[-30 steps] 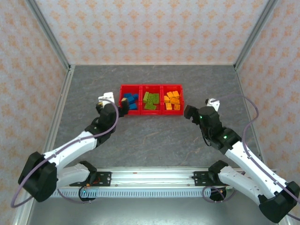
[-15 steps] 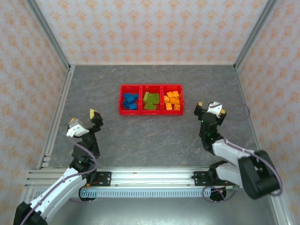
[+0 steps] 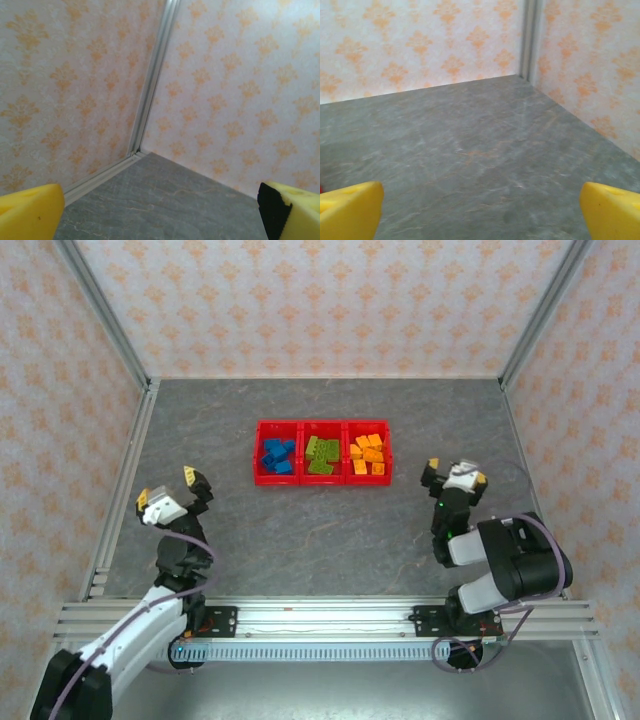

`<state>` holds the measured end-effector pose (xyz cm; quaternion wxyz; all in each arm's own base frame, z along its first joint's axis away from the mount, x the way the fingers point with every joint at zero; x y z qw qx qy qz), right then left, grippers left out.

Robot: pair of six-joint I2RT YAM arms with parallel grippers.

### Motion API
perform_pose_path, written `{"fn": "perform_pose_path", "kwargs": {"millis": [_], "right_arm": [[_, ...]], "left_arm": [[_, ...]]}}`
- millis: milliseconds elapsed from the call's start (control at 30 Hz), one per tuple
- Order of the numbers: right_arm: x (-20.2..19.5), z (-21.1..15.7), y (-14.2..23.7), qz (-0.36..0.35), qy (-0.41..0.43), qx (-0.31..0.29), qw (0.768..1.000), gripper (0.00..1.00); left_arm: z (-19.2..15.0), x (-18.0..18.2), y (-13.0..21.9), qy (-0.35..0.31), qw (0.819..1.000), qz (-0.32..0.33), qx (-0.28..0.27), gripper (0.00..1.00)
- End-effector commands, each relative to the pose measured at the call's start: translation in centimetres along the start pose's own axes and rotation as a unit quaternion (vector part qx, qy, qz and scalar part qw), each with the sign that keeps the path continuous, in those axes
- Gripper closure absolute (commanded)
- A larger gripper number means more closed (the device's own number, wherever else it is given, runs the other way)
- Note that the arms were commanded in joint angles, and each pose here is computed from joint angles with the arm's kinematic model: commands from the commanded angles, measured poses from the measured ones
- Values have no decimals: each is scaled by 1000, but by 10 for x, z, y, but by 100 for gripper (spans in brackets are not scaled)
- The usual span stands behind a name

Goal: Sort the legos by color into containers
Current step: Reset both arms

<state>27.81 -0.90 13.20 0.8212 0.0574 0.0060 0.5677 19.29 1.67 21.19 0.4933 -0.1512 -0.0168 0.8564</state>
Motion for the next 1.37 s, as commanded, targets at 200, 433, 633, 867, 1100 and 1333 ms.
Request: {"fn": "perform_pose_path", "kwargs": {"millis": [200, 433, 633, 867, 1100, 1333], "right_arm": [[-2, 7, -19, 7, -57, 1, 998, 0], [-2, 7, -18, 6, -57, 1, 998, 0], [-2, 7, -19, 6, -57, 1, 998, 0], [-2, 6, -19, 6, -57, 2, 998, 0], [-2, 6, -19, 7, -54, 3, 998, 0], [4, 6, -21, 46, -44, 12, 998, 0]], "left_arm": [[-52, -10, -20, -85, 993, -74, 43, 1], [-82, -19, -49, -86, 989, -89, 84, 0], [-94, -21, -79, -86, 985, -55, 140, 0], [-94, -19, -75, -88, 986, -58, 125, 0], [-92, -20, -76, -86, 987, -61, 123, 0], [-92, -20, -76, -86, 987, -60, 123, 0]]}}
Point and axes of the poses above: each hand's point on the last joint's axis, 136 mm out from that joint toward the fingers, its own y axis back along the fingers, its own x axis along the line the jaws close on, z = x × y, the point moved 7 cm from there along y, back along the fingers
